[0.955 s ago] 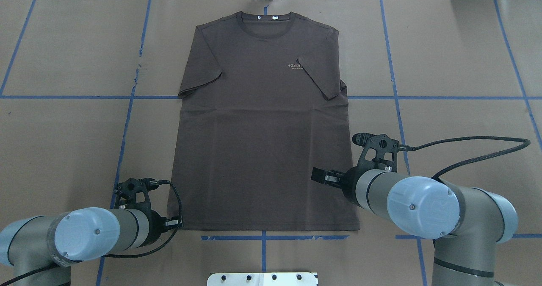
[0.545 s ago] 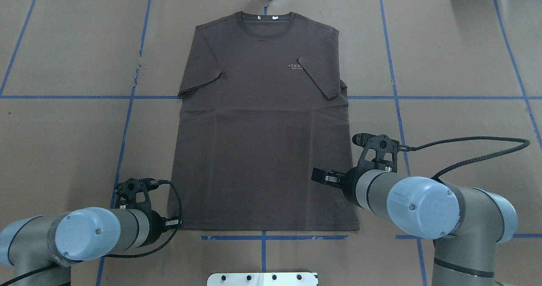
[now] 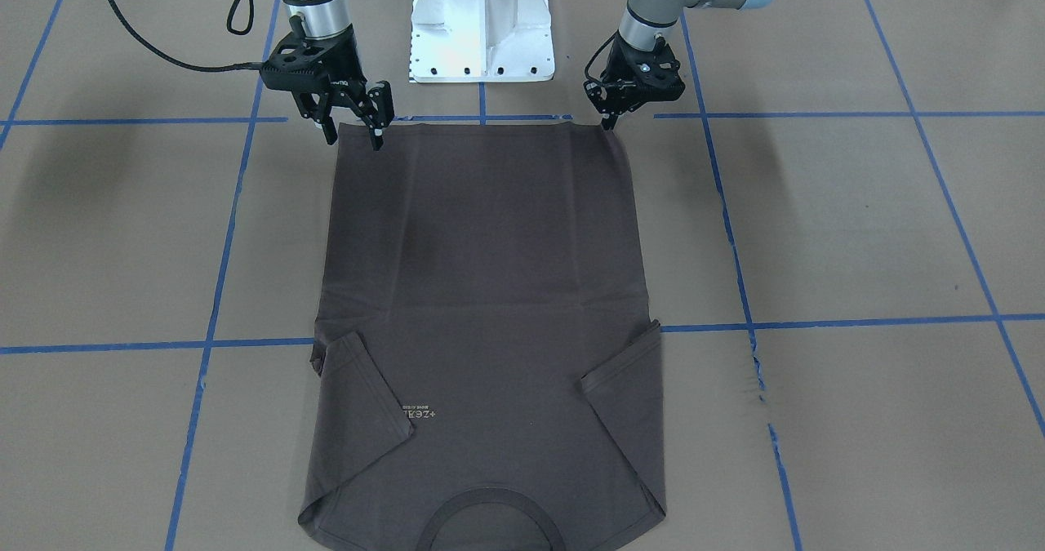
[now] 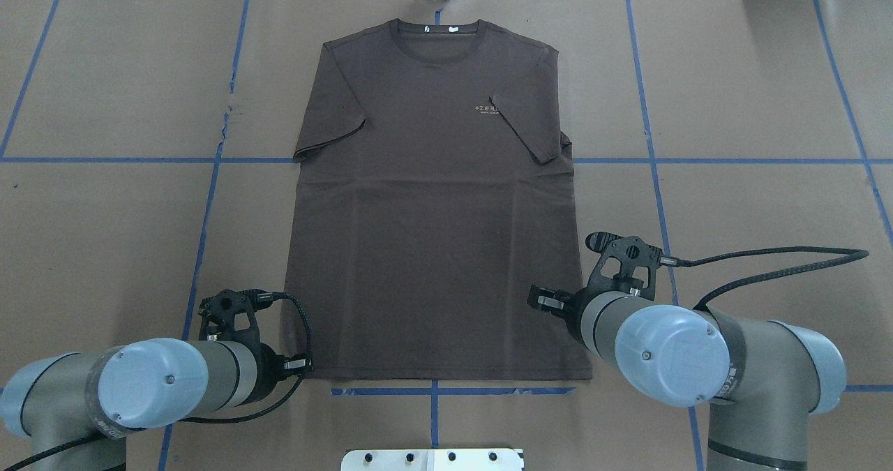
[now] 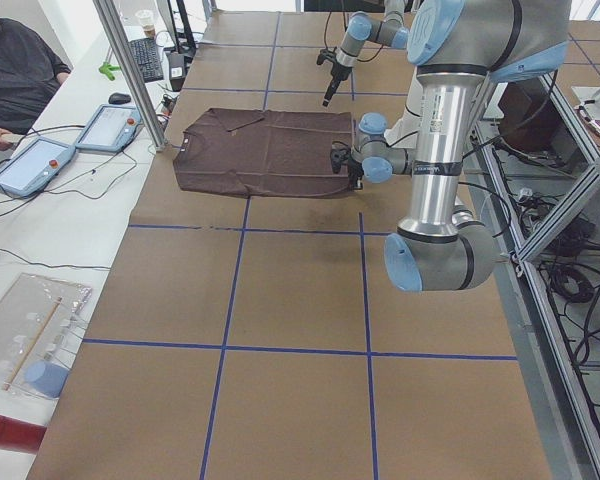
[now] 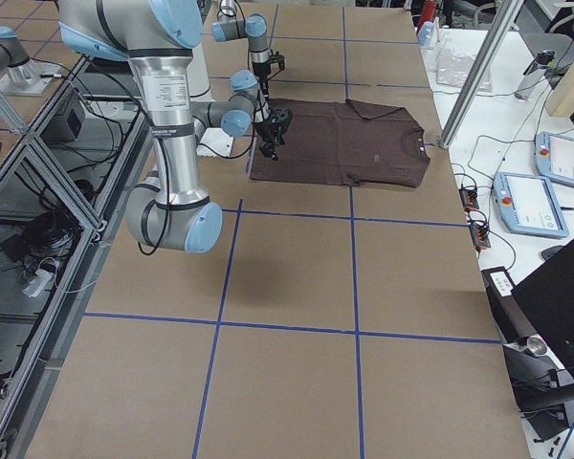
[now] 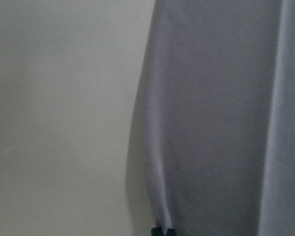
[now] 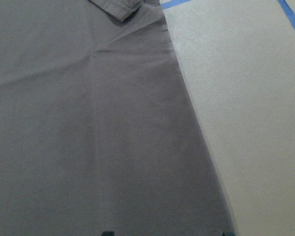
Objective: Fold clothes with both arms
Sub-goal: 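Grasp the hem corners with both grippers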
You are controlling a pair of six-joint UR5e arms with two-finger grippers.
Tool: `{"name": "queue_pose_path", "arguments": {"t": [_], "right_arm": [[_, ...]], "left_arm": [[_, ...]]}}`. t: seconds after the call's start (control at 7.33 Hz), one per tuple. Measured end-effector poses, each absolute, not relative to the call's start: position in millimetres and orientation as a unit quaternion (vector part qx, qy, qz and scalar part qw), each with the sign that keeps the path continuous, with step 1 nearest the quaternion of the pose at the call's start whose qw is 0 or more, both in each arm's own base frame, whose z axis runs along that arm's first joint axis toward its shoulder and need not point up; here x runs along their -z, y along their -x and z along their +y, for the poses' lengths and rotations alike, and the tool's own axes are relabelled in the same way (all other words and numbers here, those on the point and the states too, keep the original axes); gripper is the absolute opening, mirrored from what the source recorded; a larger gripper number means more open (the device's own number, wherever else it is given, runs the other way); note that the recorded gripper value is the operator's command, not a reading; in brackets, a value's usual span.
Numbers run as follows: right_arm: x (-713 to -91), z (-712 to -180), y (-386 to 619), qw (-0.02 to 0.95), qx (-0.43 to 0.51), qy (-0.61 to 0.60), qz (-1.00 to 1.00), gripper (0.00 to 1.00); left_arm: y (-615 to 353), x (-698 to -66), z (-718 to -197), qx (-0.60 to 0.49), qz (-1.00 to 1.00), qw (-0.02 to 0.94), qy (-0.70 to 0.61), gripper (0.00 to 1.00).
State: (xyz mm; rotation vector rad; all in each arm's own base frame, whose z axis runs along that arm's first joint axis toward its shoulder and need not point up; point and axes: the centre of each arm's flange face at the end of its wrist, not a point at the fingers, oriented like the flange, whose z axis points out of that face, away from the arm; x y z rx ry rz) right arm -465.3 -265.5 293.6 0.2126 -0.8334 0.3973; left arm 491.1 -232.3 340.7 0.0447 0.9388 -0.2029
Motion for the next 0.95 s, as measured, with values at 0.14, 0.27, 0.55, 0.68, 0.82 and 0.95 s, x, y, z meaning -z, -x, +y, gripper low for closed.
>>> {"name": "queue_pose_path", "arguments": {"t": [0.14, 0.27, 0.55, 0.68, 0.82, 0.95], "right_arm": [[-300, -250, 473, 0.894, -0.183, -0.106, -0.394, 0.69], [-306, -236, 480, 0.897, -0.178, -0.108, -0.389, 0.69], [-320, -220, 490, 0.902, -0.177, -0.113, -0.378, 0.69], [-327, -217, 494, 0.904, -0.176, -0.117, -0.371, 0.66], [-332, -216, 498, 0.906, -0.176, -0.121, -0.365, 0.63], [-336, -215, 500, 0.907, -0.176, -0.124, -0.361, 0.62]], "left_arm": [[-491, -339, -233, 0.098, 0.453, 0.886, -0.022, 0.0], [-491, -336, -233, 0.098, 0.455, 0.885, -0.022, 0.0], [-491, -330, -234, 0.098, 0.461, 0.882, -0.023, 0.0], [-490, -327, -234, 0.097, 0.463, 0.881, -0.023, 0.0], [-489, -326, -234, 0.097, 0.465, 0.88, -0.022, 0.0], [-489, -324, -234, 0.097, 0.466, 0.879, -0.022, 0.0]]}}
